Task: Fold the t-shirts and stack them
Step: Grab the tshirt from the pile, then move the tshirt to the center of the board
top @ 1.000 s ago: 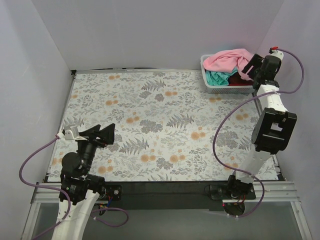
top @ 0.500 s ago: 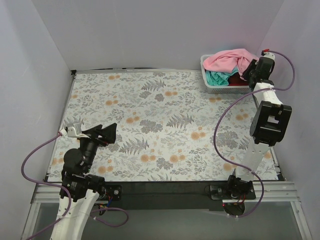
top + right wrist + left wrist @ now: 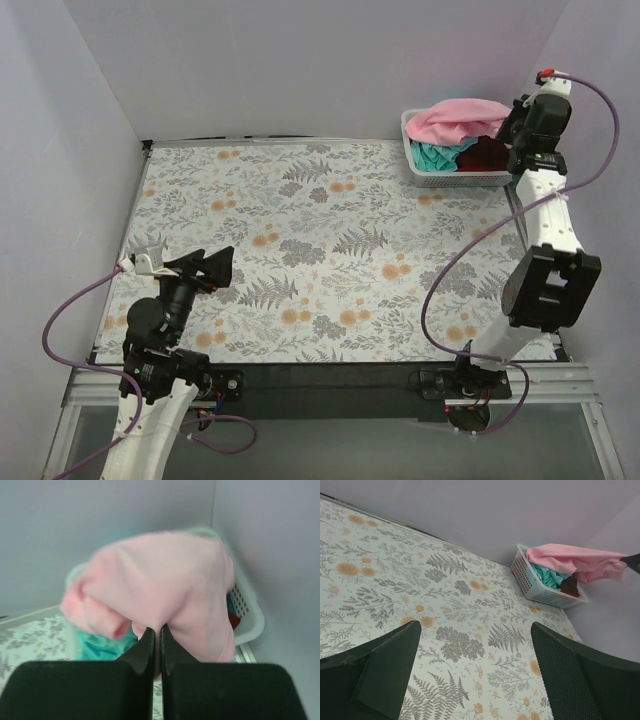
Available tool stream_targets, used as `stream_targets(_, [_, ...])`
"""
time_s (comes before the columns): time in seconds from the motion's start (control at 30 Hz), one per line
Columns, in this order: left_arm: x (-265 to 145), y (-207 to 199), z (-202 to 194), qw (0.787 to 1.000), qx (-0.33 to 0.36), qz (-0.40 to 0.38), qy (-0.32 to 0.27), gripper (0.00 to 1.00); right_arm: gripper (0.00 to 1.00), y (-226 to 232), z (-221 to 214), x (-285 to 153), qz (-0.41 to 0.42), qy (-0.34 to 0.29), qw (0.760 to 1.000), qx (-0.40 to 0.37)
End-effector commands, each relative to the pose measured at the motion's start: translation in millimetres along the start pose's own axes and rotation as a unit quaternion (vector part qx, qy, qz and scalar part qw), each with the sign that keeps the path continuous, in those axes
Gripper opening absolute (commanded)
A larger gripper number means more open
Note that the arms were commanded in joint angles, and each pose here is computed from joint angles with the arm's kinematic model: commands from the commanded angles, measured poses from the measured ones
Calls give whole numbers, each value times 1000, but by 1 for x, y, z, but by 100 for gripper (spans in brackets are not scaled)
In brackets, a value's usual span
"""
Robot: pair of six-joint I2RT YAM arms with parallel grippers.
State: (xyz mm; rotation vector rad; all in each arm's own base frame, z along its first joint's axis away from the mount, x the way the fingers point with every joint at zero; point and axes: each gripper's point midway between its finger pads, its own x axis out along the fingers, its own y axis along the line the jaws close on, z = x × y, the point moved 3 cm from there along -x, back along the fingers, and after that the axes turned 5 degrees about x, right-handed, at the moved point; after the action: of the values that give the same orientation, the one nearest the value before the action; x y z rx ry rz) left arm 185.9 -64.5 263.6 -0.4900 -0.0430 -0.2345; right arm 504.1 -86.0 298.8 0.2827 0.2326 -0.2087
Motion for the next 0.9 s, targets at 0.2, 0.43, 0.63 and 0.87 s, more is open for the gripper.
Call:
stream_targets(0.2, [-4,-4,2,1000,0,-13,-7,91,1,131,98,-210,226,-138,963,-51])
stream_targets(0.43, [-2,-4,-2,1000,1,-15,2,91,1,179,-4,-295,414,0,910,9])
stream_targets(0.63, [4,-2,-7,1000,1,-8,15,92,51,208,-168,-336,459,254,850,-56])
stream_targets(0.87, [6,-6,-26,996,-24,-11,91,92,61,165,-241,-330,348,330,865,-147])
